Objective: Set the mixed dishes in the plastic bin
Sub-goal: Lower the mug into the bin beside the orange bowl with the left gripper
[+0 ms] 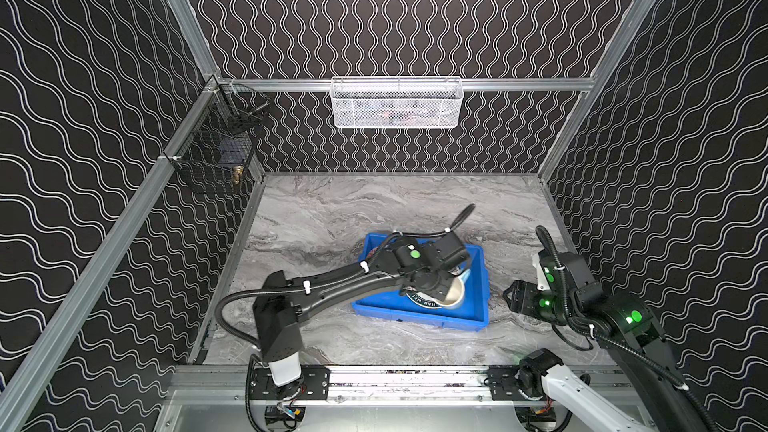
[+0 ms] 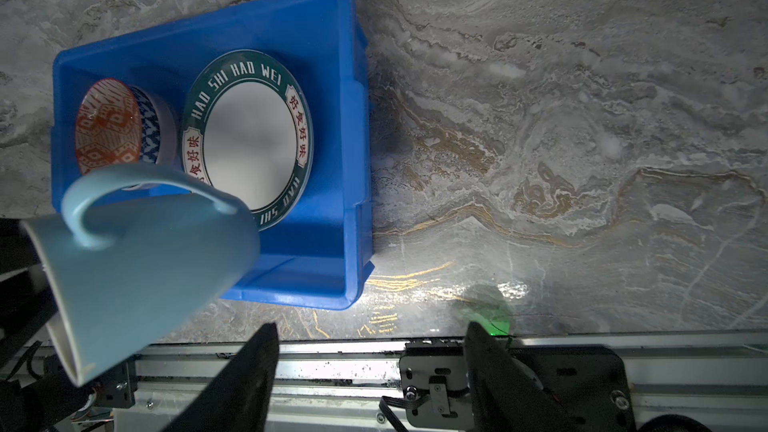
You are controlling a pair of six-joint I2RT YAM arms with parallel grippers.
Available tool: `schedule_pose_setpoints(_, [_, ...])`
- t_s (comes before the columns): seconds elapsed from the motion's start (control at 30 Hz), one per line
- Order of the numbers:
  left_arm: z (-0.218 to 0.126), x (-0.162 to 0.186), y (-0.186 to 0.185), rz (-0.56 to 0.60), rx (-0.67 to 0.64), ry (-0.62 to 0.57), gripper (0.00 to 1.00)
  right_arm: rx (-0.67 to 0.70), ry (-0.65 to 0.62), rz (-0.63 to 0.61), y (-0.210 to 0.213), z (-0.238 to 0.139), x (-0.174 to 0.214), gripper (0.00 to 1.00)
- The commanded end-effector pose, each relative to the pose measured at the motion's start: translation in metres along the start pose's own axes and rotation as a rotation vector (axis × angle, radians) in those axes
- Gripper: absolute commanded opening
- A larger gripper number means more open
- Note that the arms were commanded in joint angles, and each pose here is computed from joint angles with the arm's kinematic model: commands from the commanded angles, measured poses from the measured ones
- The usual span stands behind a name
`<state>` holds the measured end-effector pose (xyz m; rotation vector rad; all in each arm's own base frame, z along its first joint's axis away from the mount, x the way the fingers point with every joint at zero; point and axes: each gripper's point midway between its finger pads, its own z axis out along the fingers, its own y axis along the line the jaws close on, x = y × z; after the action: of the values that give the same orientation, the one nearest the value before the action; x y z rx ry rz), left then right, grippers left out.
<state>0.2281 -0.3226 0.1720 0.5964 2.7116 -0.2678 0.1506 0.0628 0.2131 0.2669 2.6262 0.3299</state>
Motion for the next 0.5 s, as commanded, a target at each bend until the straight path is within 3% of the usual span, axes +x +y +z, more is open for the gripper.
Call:
schedule_pose_setpoints(0.0, [-0.01,0.01,0.04,-0.078,-0.056,-0.014,0.09,-0.063,-0.016,-0.031,0.017,0.003,-0.011,0.72])
schedule_pose_setpoints(0.23, [-0.024,0.031,0.113,-0.209,-0.125,-0.023,0.1,-0.1,0.018,-0.061,0.033,0.018,-0.018,0.72])
schedule_pose_setpoints(0.47, [-0.015,0.048,0.121,-0.209,-0.114,0.014,0.1,-0.107,0.031,-0.093,0.042,0.026,-0.026,0.72])
